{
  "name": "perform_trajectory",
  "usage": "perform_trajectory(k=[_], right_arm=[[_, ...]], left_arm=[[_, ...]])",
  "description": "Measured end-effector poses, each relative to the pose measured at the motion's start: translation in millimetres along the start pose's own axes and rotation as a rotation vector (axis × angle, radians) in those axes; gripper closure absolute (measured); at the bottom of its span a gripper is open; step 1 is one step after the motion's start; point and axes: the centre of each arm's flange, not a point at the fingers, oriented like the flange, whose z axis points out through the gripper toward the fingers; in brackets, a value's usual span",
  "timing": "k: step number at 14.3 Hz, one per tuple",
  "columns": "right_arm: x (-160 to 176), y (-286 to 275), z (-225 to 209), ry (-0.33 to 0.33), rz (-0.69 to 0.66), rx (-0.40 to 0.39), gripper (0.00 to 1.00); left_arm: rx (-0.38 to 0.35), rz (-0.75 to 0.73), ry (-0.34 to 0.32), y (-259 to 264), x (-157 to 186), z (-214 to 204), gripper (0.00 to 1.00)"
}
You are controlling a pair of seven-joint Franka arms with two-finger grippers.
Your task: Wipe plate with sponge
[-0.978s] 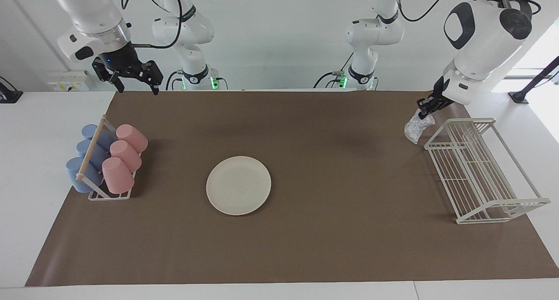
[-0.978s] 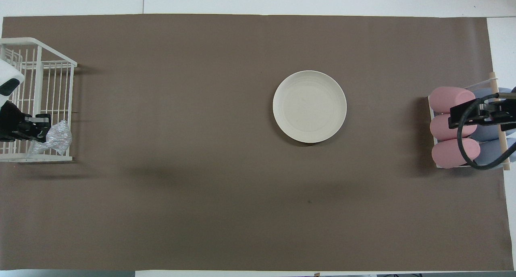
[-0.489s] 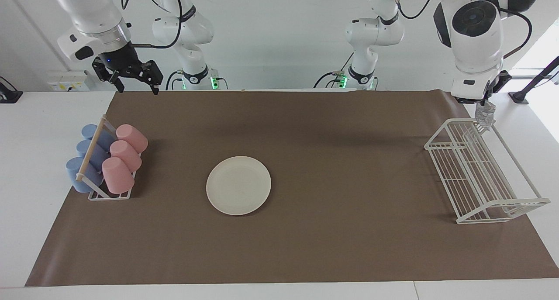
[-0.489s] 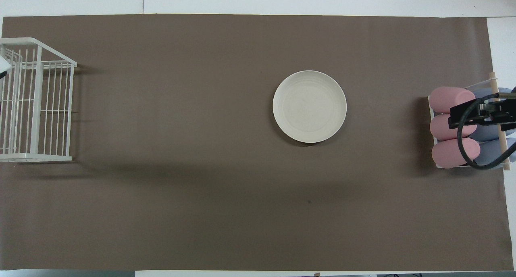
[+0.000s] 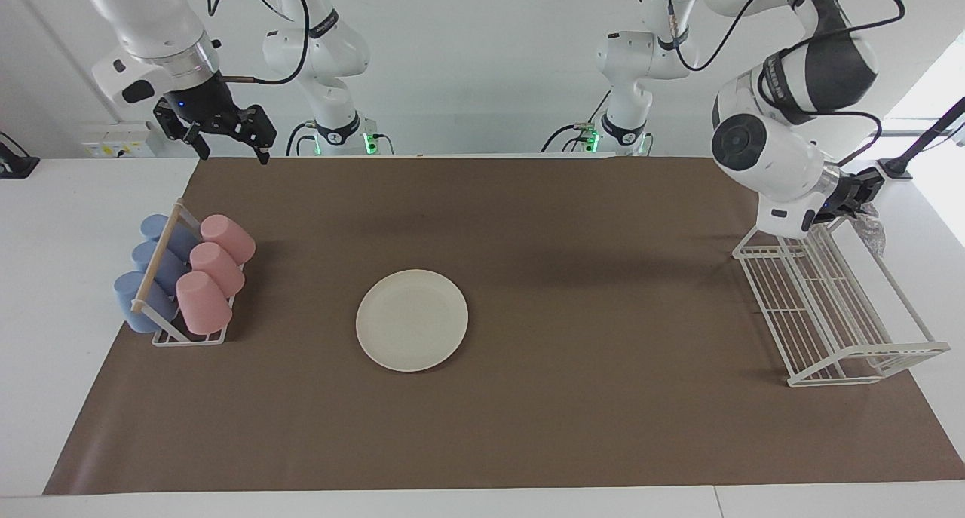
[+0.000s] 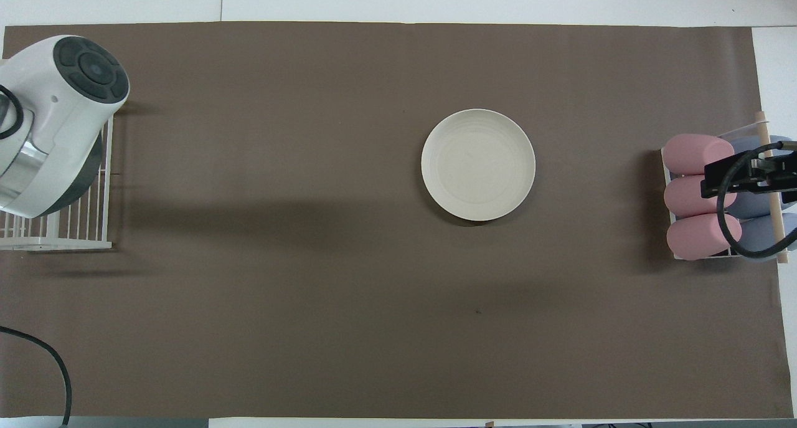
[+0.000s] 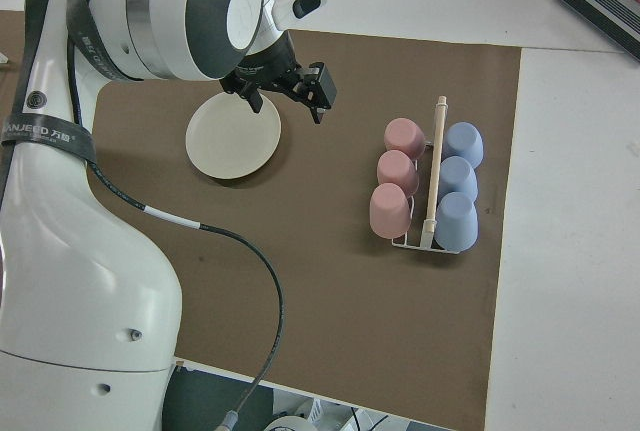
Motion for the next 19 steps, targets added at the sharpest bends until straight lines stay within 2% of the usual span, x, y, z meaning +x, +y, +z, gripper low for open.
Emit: perform_trajectory(k=[4,9,14,17,19], right_arm=[[0,3,-1,0.002,-0.041,0.001,0.00],[2,7,-3,0.022,-0.041,0.003,0.00],[3,7,-3,0.027,-0.039,0.004,0.00],[3,7,-3,0.028,-0.038,0.004,0.00],[3,7,-3,0.028,-0.038,0.004,0.00]], left_arm=[[0.103,-0.098,0.007,68,11,16,0.95],[0.113,-0.160,0.013,96,5,19,0.95],[0.092,-0.175,0.003,107,-1,22,0.95],[0.062,-0.182,-0.013,108,-2,21,0.85],[0.051,-0.184,-0.011,108,-2,20,0.62]])
